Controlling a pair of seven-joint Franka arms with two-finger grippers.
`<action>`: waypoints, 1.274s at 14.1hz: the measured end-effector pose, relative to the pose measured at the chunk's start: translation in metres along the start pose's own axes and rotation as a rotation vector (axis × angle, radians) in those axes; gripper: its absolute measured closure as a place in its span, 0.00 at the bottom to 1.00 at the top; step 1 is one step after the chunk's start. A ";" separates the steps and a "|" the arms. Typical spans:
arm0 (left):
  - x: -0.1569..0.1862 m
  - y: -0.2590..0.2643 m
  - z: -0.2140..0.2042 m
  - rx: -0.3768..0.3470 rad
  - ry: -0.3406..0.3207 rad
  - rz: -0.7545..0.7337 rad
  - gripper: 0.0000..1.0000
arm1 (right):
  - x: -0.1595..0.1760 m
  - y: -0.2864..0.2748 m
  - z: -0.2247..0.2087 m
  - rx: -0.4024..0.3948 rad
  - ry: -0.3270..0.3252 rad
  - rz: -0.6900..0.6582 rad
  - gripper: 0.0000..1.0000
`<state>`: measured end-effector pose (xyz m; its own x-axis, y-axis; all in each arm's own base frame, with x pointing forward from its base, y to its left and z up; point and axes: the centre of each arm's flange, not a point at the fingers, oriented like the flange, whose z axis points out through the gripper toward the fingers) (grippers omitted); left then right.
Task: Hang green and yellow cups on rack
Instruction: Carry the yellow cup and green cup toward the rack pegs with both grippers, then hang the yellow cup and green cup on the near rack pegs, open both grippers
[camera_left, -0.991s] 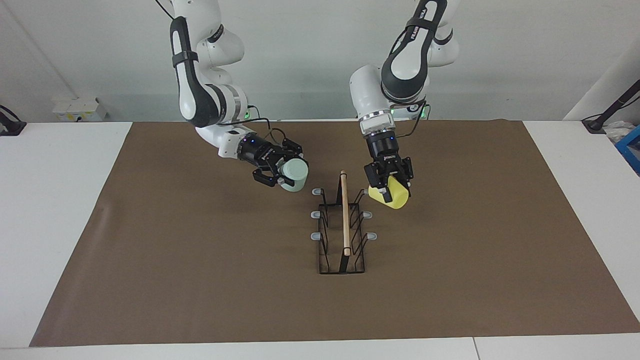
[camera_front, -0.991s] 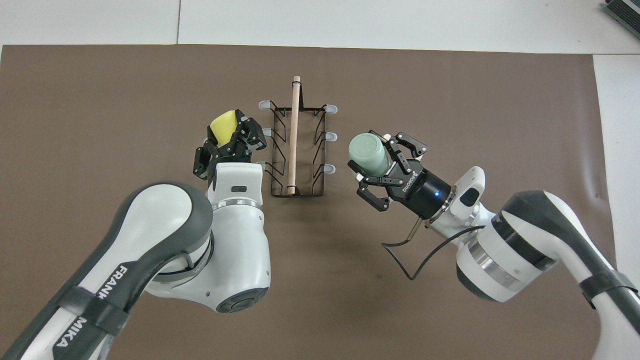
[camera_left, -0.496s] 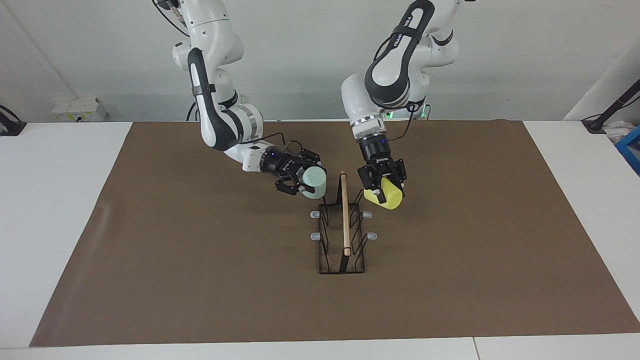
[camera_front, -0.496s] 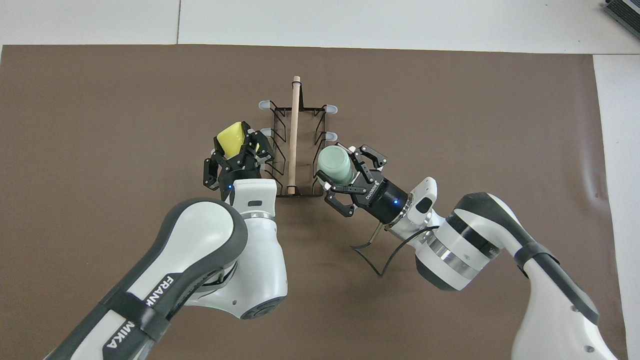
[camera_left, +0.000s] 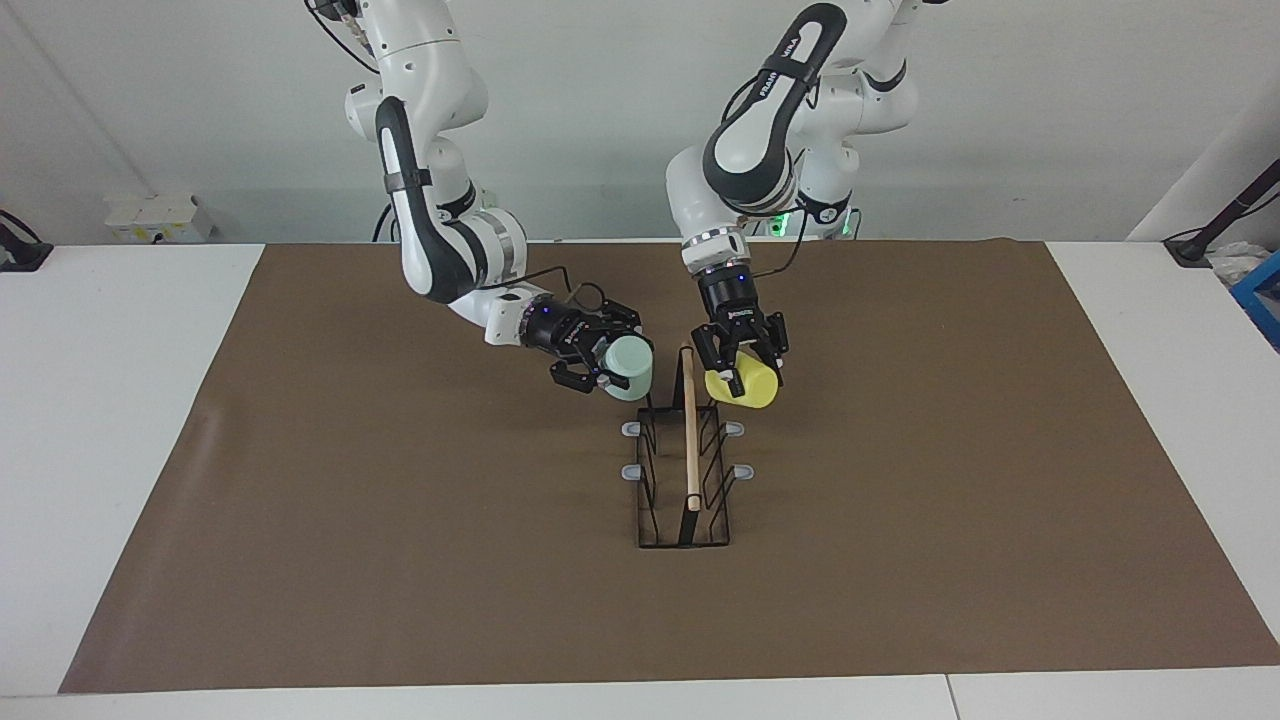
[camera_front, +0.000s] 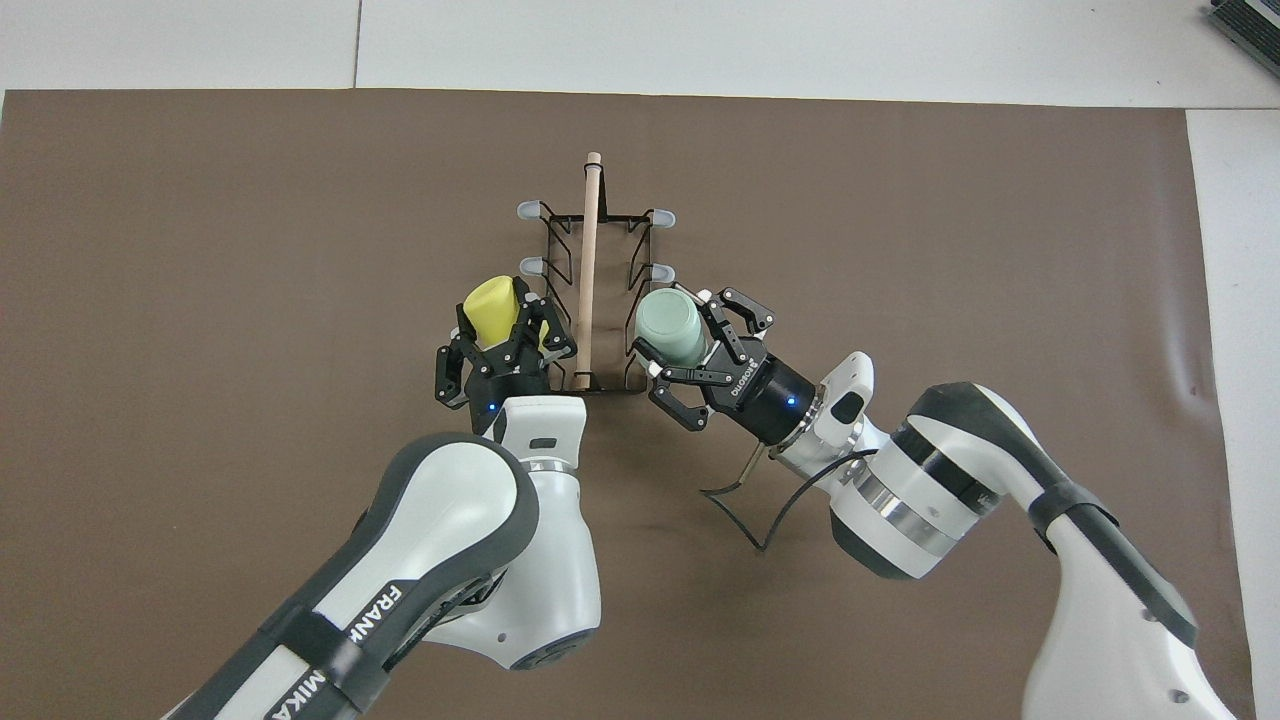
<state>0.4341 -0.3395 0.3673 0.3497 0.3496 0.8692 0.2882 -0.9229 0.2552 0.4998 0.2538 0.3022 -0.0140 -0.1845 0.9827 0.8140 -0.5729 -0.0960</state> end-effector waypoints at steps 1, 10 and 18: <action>-0.007 -0.001 -0.003 -0.003 -0.008 0.010 0.34 | -0.004 -0.004 0.004 -0.004 0.002 0.012 0.33; -0.015 0.002 -0.012 -0.027 -0.031 0.020 0.34 | -0.036 -0.006 0.010 0.000 -0.022 0.031 0.33; -0.007 0.000 -0.010 -0.036 -0.041 0.012 0.15 | -0.039 -0.003 0.009 -0.005 -0.025 0.032 0.06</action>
<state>0.4225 -0.3434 0.3656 0.3893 0.3440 0.8544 0.2515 -0.9321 0.2607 0.5029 0.2698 0.2659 0.0269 -0.1827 0.9828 0.8106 -0.5713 -0.1284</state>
